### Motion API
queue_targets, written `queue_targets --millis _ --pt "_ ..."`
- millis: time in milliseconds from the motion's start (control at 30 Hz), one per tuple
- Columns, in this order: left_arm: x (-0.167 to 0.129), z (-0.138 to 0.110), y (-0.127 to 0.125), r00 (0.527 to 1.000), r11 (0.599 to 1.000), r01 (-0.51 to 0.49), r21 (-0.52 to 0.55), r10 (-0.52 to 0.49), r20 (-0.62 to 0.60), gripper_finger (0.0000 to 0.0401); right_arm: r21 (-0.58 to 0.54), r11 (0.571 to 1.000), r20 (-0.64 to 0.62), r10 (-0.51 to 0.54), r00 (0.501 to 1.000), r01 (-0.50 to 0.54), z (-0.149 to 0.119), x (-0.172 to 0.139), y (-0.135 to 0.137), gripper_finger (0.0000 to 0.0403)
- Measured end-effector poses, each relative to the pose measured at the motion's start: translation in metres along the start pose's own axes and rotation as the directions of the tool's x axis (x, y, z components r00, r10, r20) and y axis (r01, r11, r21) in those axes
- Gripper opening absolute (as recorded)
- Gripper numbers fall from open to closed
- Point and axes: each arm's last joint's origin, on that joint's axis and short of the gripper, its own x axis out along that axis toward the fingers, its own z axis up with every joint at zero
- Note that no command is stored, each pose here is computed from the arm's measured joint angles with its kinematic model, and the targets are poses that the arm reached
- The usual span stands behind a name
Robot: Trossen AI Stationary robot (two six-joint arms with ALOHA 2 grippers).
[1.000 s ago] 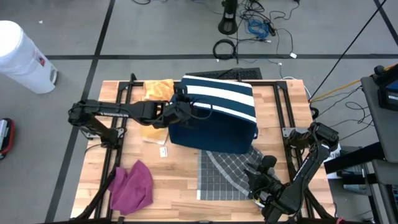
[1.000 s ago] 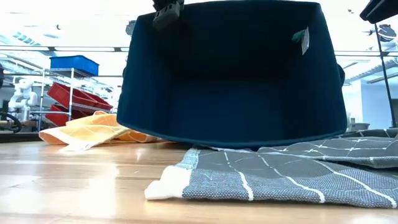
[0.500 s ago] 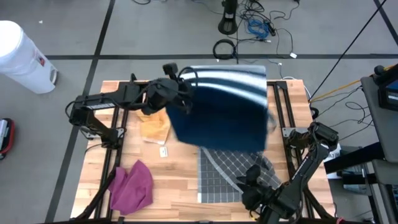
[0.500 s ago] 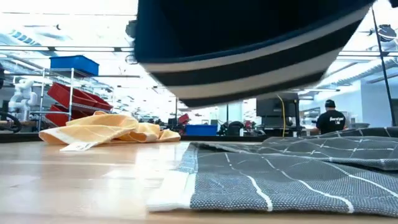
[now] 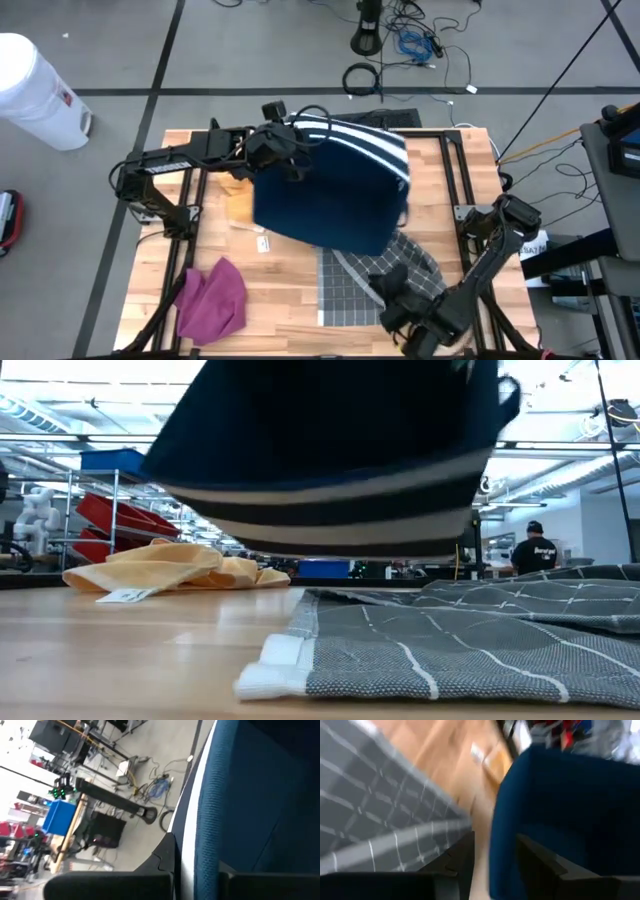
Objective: Fold towel
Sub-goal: Fold the gray patterned towel
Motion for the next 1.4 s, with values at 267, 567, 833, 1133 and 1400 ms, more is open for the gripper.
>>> queue_targets --millis 267,567,833,1133,1400 --pt "-0.001 -0.001 0.001 1.000 0.998 0.019 -0.055 -0.019 0.003 0.0003 0.026 0.999 -0.092 0.021 0.996 -0.018 -0.003 0.028 -0.015 0.0128" --pt "-0.001 -0.004 -0.002 0.998 0.998 0.057 -0.023 -0.057 -0.024 0.0003 0.014 1.000 -0.138 0.019 0.990 -0.017 -0.006 0.039 -0.022 0.0128" --pt "-0.004 0.000 -0.006 0.997 0.995 0.082 -0.060 -0.081 0.014 0.0003 0.068 0.996 -0.257 0.072 0.964 -0.056 -0.019 0.052 -0.031 0.0128" --pt "-0.005 -0.001 -0.008 0.996 0.995 0.093 -0.036 -0.092 0.010 0.0003 0.113 0.992 -0.303 0.094 0.948 -0.063 -0.024 0.055 -0.033 0.0128" --pt "-0.005 0.000 -0.008 0.996 0.995 0.094 -0.035 -0.094 0.012 0.0003 0.115 0.992 -0.359 0.080 0.930 -0.041 -0.031 0.052 -0.036 0.0128"
